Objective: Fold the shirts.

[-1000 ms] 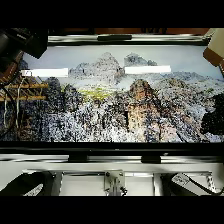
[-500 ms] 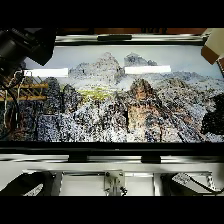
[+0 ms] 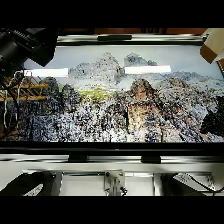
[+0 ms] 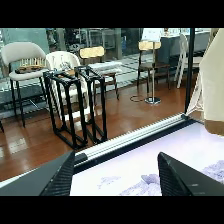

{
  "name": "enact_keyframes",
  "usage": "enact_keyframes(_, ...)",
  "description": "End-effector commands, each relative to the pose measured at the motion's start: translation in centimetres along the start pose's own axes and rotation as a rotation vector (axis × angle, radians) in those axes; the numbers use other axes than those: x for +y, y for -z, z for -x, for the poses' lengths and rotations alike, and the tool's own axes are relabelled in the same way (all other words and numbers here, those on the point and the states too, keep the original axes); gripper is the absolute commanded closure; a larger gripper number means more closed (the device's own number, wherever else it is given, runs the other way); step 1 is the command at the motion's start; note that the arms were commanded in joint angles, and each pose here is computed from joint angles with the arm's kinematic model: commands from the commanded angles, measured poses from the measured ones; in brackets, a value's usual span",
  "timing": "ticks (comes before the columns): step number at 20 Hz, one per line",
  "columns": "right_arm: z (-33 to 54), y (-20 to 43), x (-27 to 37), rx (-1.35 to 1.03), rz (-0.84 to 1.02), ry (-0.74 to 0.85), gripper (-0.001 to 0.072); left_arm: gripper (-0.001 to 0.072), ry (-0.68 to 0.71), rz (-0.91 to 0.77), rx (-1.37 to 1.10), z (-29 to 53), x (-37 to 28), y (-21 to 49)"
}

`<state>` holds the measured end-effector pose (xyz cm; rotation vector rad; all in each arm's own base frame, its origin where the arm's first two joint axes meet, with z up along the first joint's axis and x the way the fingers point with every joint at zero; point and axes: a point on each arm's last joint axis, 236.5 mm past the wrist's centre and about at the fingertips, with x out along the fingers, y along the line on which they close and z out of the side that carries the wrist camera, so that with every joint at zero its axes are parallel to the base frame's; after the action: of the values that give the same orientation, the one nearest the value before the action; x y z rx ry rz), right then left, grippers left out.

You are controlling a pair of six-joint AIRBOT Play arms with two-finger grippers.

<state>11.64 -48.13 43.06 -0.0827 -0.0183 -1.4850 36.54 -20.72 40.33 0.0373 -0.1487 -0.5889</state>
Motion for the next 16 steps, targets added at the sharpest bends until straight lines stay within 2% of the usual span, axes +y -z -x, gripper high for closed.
enact_keyframes(1, 0.6, 0.3, -4.0, 0.036, 0.000, 0.092, 0.0655, 0.0107, 0.000, 0.002, 0.001, 0.0, 0.0, 0.1)
enact_keyframes(8, 3.9, -0.4, -13.5, 0.072, -0.024, 0.298, 0.0655, 0.0108, 0.000, 0.001, 0.001, 0.0, 0.0, 0.0)
enact_keyframes(12, 3.9, -0.8, -13.2, 0.068, -0.009, 0.238, 0.0655, 0.0107, 0.000, 0.001, 0.001, 0.0, 0.0, 0.1)
enact_keyframes(16, 3.4, -4.5, -9.3, -0.090, -0.051, 0.105, 0.0655, 0.0108, 0.000, 0.002, 0.001, 0.0, 0.0, 0.1)
